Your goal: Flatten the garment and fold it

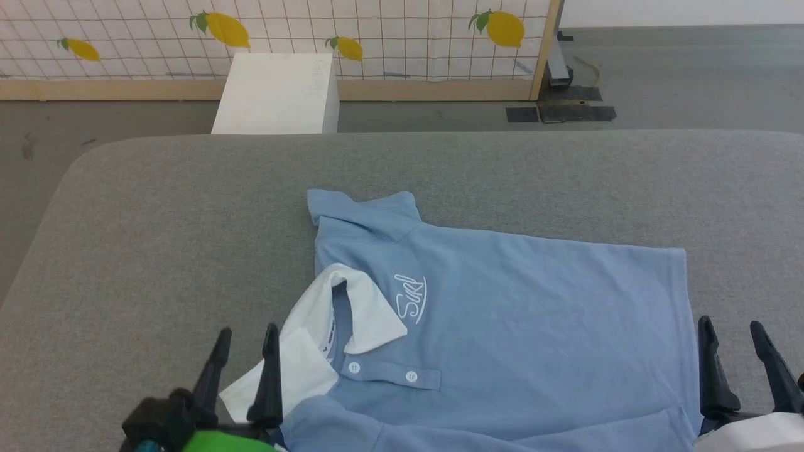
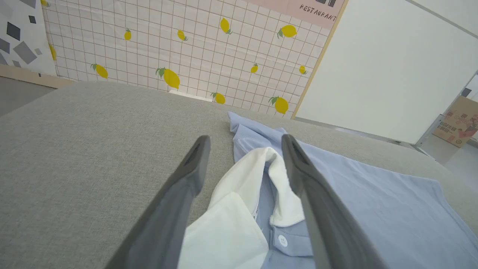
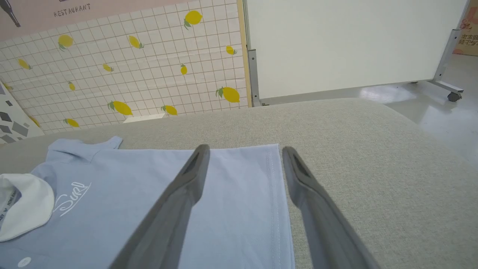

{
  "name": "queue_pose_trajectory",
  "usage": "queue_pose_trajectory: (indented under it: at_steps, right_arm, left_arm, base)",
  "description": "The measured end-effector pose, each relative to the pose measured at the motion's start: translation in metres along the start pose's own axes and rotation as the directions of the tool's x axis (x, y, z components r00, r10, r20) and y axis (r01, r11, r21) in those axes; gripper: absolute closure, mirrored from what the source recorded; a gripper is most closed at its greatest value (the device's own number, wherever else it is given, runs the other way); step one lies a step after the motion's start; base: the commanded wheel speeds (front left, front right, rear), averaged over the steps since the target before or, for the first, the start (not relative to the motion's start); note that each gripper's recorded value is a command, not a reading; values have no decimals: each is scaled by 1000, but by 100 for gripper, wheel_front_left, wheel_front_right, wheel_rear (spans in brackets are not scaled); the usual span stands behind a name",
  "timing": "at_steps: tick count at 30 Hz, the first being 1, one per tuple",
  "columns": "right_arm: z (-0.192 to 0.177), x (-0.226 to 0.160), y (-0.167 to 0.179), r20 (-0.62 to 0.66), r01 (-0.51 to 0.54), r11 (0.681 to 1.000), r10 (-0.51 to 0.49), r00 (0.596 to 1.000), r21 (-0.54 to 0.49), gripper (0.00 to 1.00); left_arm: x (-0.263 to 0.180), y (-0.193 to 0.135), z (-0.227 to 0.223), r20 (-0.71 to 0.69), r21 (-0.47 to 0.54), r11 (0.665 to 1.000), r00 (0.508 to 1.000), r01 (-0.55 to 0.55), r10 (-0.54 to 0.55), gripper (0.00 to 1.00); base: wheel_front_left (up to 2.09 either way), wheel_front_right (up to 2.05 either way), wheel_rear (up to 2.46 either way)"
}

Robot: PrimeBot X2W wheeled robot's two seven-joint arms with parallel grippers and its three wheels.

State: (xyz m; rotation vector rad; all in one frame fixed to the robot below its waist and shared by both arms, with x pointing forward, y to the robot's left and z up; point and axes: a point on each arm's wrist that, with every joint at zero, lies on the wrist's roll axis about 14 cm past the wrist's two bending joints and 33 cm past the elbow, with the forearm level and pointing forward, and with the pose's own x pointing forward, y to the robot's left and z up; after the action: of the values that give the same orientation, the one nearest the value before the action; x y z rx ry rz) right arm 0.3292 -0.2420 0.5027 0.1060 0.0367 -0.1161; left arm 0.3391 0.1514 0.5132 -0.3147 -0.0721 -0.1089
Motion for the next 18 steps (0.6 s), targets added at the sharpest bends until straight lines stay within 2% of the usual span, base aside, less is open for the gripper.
queue_pose_trajectory:
  at_steps: [4, 8, 14, 18]
  right_arm:
    - [-2, 0, -3, -6, 10, 1000, -10, 1000, 0, 0]
    - [-4, 5, -5, -8, 18, 1000, -18, 1000, -3, 0]
    - [-2, 22, -2, 9, 14, 1000, -14, 1000, -8, 0]
    - [-7, 37, 4, 0, 2, 1000, -2, 1000, -12, 0]
  left_arm:
    - [21, -4, 12, 2, 46, 997, 998, 61, -61, 0]
    - [54, -10, 24, -68, 110, 981, 986, 160, -153, 0]
    - [112, -26, 40, -210, 176, 938, 943, 297, -259, 0]
    - [150, -30, 38, -328, 227, 904, 902, 363, -280, 0]
  base:
    - [0, 0, 0]
    - [0, 0, 0]
    - [0, 0, 0]
    - [0, 0, 0]
